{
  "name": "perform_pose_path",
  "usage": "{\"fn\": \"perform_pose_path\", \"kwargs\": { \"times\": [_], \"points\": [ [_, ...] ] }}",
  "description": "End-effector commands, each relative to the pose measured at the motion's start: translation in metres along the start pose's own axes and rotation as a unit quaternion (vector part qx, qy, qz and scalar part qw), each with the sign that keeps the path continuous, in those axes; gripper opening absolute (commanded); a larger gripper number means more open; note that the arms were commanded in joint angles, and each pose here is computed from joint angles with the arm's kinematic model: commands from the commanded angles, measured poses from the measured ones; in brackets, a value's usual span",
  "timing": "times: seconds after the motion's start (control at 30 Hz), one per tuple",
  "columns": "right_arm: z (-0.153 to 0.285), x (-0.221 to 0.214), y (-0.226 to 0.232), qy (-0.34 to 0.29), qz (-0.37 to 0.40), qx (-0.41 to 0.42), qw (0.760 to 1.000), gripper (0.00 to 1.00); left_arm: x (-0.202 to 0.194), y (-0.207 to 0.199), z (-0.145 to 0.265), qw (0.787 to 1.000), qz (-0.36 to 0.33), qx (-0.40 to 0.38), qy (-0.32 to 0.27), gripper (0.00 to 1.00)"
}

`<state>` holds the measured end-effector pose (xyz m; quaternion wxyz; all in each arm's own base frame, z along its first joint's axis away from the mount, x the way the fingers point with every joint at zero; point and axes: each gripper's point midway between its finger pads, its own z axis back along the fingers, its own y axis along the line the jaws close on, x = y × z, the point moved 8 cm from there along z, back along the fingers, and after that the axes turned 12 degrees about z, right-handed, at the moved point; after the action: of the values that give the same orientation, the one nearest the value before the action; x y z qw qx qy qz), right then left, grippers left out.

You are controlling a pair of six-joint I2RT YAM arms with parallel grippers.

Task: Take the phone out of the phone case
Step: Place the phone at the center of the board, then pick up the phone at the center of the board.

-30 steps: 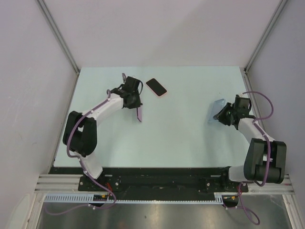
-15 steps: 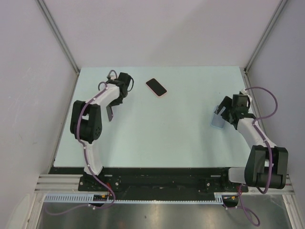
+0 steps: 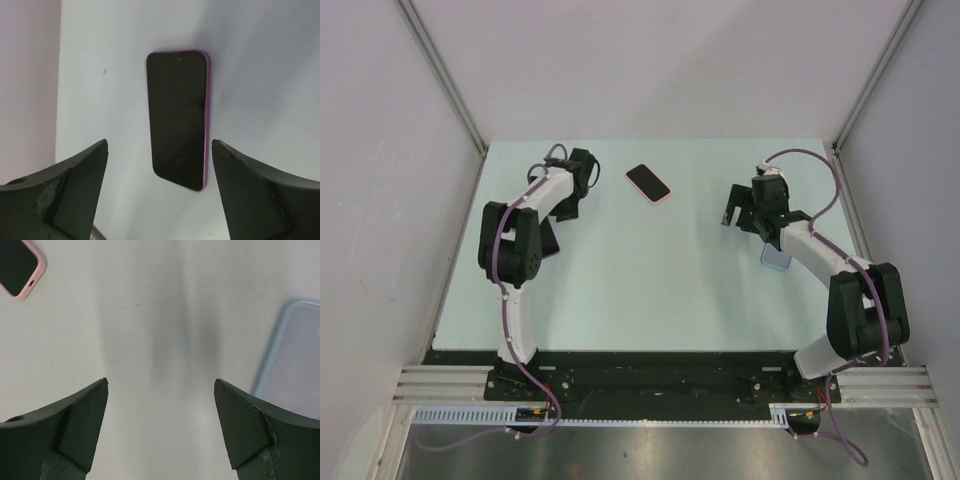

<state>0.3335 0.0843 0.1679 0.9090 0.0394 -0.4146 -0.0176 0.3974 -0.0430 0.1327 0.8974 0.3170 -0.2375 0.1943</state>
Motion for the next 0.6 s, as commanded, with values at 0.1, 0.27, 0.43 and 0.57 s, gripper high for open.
{"fn": "perform_pose_path", "kwargs": {
  "times": [0.1,0.27,0.43,0.57],
  "points": [
    [-0.029,0.038,0.058,-0.045,0.093,0.087,0.991,0.91,0.028,0.0,0.047,0.983,0.084,-0.162,0.009,0.97],
    [-0.078,0.047,0.092,-0.025,0.125,0.114,0.985,0.93,0.024,-0.017,0.082,0.929,0.114,-0.348,0.051,1.0],
    [-0.114,0.082,0.124,-0.022,0.13,0.152,0.98,0.93,0.022,-0.031,0.1,0.883,0.131,-0.442,0.086,1.0],
    [-0.15,0.09,0.145,-0.005,0.146,0.156,0.977,0.93,0.016,-0.048,0.106,0.843,0.134,-0.506,0.128,1.0]
  ]
}}
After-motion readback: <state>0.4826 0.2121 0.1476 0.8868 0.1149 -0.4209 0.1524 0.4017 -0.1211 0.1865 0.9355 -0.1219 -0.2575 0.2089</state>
